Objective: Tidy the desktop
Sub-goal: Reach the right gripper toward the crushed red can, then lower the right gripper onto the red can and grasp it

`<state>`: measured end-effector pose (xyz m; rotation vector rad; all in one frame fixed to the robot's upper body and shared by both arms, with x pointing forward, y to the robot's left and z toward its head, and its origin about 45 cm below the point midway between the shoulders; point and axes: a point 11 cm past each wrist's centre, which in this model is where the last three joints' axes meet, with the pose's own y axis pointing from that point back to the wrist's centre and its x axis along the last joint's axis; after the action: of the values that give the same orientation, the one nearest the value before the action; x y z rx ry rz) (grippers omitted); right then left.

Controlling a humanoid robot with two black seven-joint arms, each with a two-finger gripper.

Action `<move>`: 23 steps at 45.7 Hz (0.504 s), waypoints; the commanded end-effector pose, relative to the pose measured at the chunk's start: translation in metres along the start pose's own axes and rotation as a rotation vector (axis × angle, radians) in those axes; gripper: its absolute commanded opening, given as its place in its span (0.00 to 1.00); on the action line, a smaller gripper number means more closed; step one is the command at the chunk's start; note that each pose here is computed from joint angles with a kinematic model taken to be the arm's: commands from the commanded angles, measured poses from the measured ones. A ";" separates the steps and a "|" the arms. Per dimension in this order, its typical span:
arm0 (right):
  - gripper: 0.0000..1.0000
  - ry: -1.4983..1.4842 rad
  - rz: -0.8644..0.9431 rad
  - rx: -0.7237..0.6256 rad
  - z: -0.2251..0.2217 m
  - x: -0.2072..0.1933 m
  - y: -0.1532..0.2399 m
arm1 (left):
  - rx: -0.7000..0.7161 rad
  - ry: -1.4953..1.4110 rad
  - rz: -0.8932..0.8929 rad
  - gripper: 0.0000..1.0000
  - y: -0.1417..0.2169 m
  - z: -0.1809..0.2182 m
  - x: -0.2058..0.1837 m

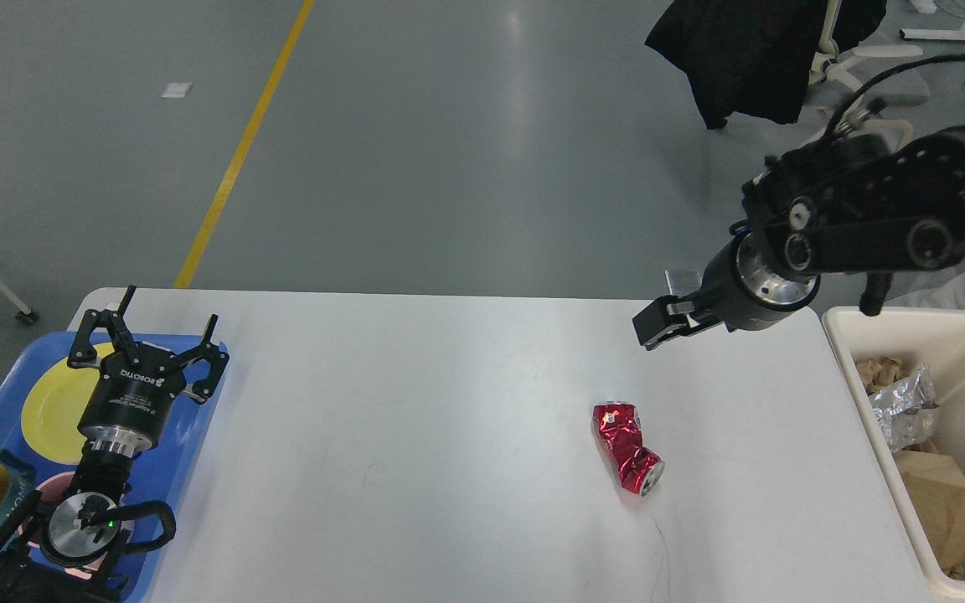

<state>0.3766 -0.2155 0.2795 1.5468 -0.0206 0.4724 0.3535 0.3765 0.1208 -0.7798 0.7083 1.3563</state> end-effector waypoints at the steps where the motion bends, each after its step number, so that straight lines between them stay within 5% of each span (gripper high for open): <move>1: 1.00 0.128 -0.048 -0.004 -0.020 -0.011 -0.065 | 0.000 0.000 0.001 0.96 0.000 0.000 0.000; 9: 1.00 0.156 -0.061 -0.019 -0.034 -0.032 -0.143 | 0.000 0.000 0.001 0.96 0.000 0.000 0.000; 23: 1.00 0.154 -0.099 -0.072 -0.013 -0.068 -0.187 | -0.001 0.000 -0.001 0.96 0.000 0.000 0.000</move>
<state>0.3709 -0.2048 0.0939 1.4402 0.1665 0.5202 0.3535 0.3765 0.1208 -0.7799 0.7081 1.3561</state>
